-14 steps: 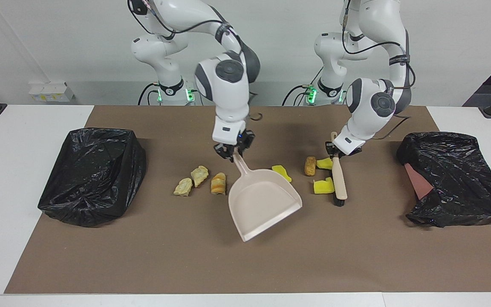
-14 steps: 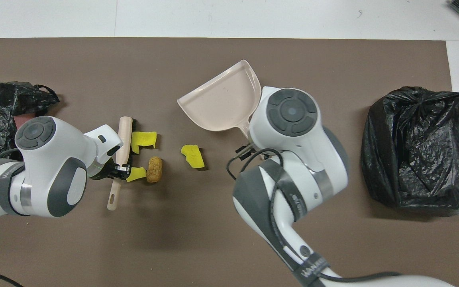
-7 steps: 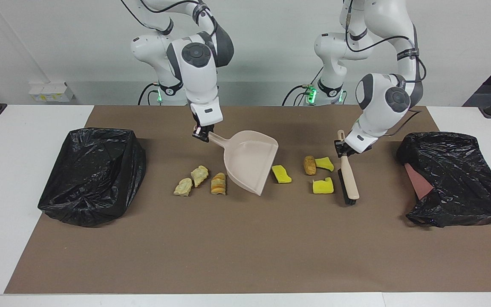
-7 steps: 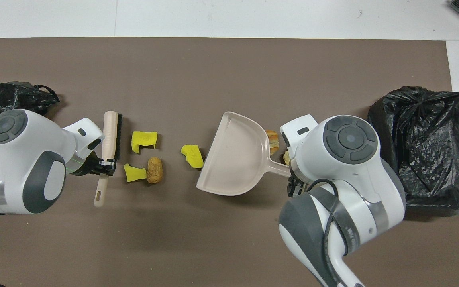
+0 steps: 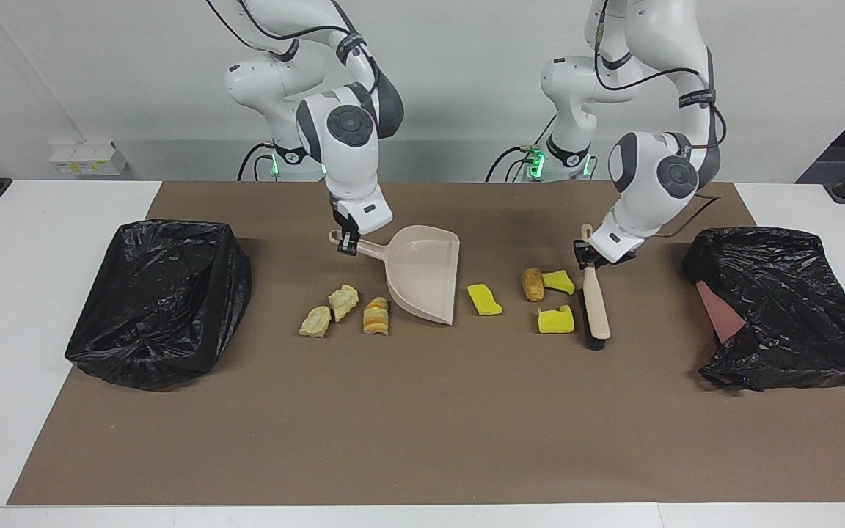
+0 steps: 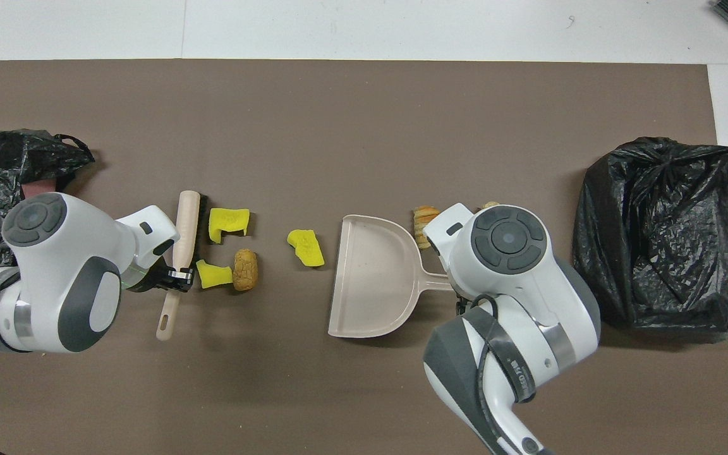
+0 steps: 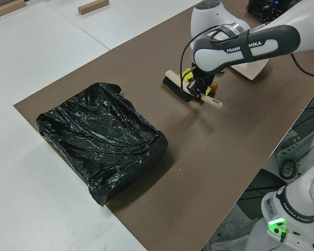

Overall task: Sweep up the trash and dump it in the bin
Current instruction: 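Sweep the sponges and bread into the dustpan with the left gripper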

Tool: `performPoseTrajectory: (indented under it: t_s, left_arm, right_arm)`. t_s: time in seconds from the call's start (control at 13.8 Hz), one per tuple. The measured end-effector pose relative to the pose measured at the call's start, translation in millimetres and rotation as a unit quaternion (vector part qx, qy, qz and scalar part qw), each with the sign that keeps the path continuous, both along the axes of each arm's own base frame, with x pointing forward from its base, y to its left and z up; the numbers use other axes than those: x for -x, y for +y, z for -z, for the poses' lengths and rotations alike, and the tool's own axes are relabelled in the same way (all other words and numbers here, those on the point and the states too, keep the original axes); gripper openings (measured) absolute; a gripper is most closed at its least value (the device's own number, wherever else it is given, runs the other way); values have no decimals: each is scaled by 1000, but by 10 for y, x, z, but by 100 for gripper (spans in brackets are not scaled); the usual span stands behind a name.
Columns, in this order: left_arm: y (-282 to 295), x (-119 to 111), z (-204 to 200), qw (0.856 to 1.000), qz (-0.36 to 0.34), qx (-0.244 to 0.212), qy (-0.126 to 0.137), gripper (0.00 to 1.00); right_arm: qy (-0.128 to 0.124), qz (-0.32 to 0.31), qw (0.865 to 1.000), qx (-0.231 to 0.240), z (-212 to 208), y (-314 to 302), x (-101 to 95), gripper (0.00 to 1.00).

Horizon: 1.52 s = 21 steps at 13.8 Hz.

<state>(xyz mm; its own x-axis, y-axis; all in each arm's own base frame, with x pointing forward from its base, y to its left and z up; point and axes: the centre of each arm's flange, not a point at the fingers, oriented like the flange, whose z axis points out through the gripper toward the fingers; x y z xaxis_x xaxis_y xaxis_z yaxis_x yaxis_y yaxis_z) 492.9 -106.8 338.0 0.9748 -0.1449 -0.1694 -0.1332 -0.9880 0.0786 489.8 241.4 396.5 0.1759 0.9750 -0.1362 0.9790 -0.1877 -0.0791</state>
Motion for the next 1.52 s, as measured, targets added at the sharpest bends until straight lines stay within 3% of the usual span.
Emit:
performPoseTrajectory:
  t_s: [0.36, 0.8, 1.16, 1.52]
  left_arm:
    - [-669, 246, -17, 1000, -19, -2, 5, 25]
    - [-1399, 550, -50, 997, -24, 66, 30, 25]
    - [-2093, 820, -340, 992, -22, 122, 20, 25]
    - [-2235, 740, -695, 988, -63, 138, 8, 25]
  right_arm:
    - [-18, 41, 999, 2, 192, 350, 77, 32]
    - [-26, 56, 998, -1, 192, 380, 67, 32]
    - [-26, 58, 998, -1, 196, 381, 68, 32]
    - [-27, 61, 998, 0, 196, 395, 77, 32]
